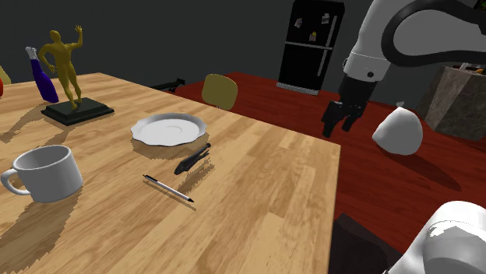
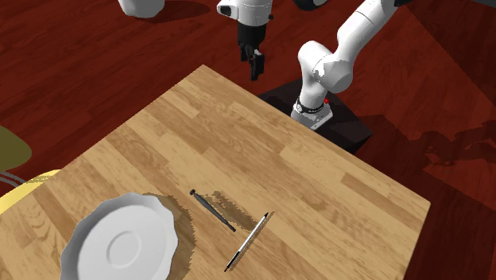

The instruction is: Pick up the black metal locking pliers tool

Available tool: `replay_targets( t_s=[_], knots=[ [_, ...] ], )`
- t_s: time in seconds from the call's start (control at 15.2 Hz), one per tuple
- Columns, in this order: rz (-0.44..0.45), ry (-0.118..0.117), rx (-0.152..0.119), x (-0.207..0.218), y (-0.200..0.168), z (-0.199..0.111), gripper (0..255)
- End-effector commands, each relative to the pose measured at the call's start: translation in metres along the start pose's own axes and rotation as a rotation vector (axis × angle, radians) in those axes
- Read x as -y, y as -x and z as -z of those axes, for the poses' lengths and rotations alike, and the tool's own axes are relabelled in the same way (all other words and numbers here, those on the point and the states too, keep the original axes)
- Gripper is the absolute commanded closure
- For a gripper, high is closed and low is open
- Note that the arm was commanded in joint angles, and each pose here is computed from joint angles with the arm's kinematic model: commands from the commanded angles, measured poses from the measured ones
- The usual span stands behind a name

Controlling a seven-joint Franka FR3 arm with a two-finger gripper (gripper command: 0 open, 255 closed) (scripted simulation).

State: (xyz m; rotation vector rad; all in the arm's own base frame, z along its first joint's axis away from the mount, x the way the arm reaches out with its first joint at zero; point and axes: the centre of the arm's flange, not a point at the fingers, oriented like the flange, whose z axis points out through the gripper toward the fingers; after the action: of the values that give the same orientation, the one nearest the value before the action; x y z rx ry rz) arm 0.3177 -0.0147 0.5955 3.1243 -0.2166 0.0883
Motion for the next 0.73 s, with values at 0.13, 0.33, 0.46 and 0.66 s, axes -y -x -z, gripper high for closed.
replay_targets(
  t_s=[0.13, 0.33, 0.46, 0.66],
  knots=[
    [-0.059, -0.004, 0.012, 0.025, -0.005, -0.007, 0],
    [-0.148, -0.01, 0.03, 0.061, -0.015, -0.017, 0],
    [-0.207, -0.013, 0.042, 0.085, -0.023, -0.023, 0],
    [-0.295, -0.019, 0.06, 0.12, -0.038, -0.033, 0]
  ],
)
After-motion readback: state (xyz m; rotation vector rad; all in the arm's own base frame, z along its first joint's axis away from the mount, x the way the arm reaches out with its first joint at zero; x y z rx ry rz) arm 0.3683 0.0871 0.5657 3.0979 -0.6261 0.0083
